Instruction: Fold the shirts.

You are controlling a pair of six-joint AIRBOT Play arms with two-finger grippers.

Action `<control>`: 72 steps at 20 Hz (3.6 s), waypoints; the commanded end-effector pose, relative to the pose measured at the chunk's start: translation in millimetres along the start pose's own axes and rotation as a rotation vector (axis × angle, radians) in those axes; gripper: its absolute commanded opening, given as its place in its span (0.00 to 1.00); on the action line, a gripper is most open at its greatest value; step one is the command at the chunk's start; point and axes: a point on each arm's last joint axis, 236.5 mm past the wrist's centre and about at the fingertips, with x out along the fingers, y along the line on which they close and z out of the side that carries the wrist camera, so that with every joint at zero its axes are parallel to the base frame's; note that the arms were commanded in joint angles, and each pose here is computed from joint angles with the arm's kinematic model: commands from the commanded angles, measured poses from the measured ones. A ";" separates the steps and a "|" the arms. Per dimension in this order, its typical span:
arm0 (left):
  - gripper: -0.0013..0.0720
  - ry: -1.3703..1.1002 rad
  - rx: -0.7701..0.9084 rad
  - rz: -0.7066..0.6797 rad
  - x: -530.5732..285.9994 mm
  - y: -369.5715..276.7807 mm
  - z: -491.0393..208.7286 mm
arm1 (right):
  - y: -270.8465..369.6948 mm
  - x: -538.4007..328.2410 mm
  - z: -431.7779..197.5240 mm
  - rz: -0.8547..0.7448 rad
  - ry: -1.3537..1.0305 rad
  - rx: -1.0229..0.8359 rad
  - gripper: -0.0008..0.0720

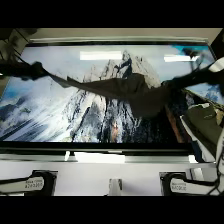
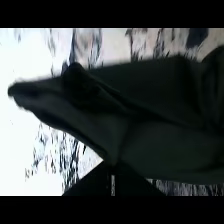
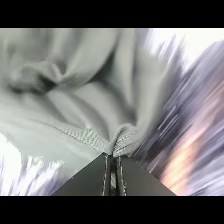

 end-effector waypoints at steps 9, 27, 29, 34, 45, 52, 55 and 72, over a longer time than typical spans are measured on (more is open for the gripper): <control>0.06 -1.171 0.359 -0.042 -445.8 -241.6 21.6 | 139.4 -500.1 71.2 -0.788 -0.887 -0.386 0.05; 0.06 -0.116 0.104 0.221 -146.1 -22.3 2.5 | 10.9 -174.0 10.8 -0.277 0.057 -0.112 0.05; 0.06 0.060 0.034 0.222 -75.9 19.7 -20.1 | -3.7 -85.7 -5.8 -0.189 0.191 -0.086 0.05; 0.06 0.202 -0.107 0.266 49.5 96.2 -40.9 | -21.9 84.6 10.7 -0.144 0.143 0.000 0.05; 0.07 0.467 0.080 0.231 82.9 125.7 -89.5 | -14.9 122.4 -29.3 -0.020 0.279 -0.156 0.05; 0.07 0.816 -0.180 0.187 67.2 117.1 -196.9 | 19.5 98.5 -156.3 0.143 0.752 -0.039 0.05; 0.07 0.854 -0.224 0.193 70.4 119.0 -217.1 | 18.0 110.6 -159.7 0.127 0.734 -0.008 0.05; 0.79 0.859 -0.583 0.256 -39.1 105.0 -374.4 | 33.2 -22.9 -212.0 0.096 0.684 0.133 0.58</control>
